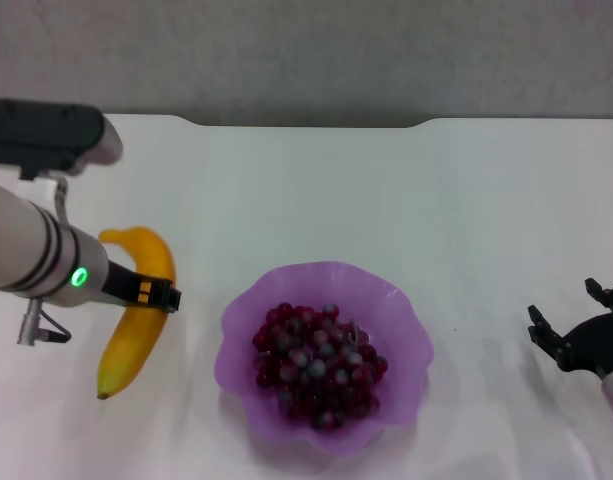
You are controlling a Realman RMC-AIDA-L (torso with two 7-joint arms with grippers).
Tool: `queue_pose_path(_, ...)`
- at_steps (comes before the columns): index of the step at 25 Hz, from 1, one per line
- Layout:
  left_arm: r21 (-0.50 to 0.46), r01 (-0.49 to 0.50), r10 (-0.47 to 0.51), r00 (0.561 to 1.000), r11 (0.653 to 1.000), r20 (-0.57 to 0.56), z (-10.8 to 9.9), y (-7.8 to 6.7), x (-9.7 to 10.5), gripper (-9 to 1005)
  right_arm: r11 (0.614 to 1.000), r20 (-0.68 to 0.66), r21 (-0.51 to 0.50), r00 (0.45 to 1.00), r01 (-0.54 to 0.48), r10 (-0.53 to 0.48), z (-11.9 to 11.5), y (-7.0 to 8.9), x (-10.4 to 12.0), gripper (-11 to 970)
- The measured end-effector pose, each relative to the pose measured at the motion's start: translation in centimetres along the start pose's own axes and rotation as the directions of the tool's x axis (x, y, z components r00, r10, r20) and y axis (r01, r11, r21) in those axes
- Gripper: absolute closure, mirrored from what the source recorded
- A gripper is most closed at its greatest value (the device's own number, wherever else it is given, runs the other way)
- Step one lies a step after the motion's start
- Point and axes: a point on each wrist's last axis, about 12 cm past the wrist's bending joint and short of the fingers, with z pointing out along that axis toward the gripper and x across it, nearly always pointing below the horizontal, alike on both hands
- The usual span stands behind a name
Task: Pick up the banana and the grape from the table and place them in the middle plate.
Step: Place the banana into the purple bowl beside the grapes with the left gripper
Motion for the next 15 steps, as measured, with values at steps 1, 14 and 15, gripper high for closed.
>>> queue_pose_path(1, 0.023, -0.003, 0.003, 1.000, 1.000, 0.007, -0.7, -0.1, -0.1, 496, 1.000, 0.000, 0.000, 1.000, 0.000, 0.000, 0.0, 0.0, 0.0, 137)
queue_pose_path(14, 0.414, -0.073, 0.079, 0.997, 0.907, 0.003, -1.6, -5.3, -0.4, 479, 1.000, 0.008, 0.000, 1.000, -0.001, 0.001, 0.1, 0.0, -0.2, 137)
queue_pose_path(15, 0.436, -0.071, 0.078, 0.997, 0.897, 0.003, -1.3, -5.7, -0.4, 478, 1.000, 0.009, -0.001, 1.000, -0.001, 0.001, 0.1, 0.0, -0.2, 137)
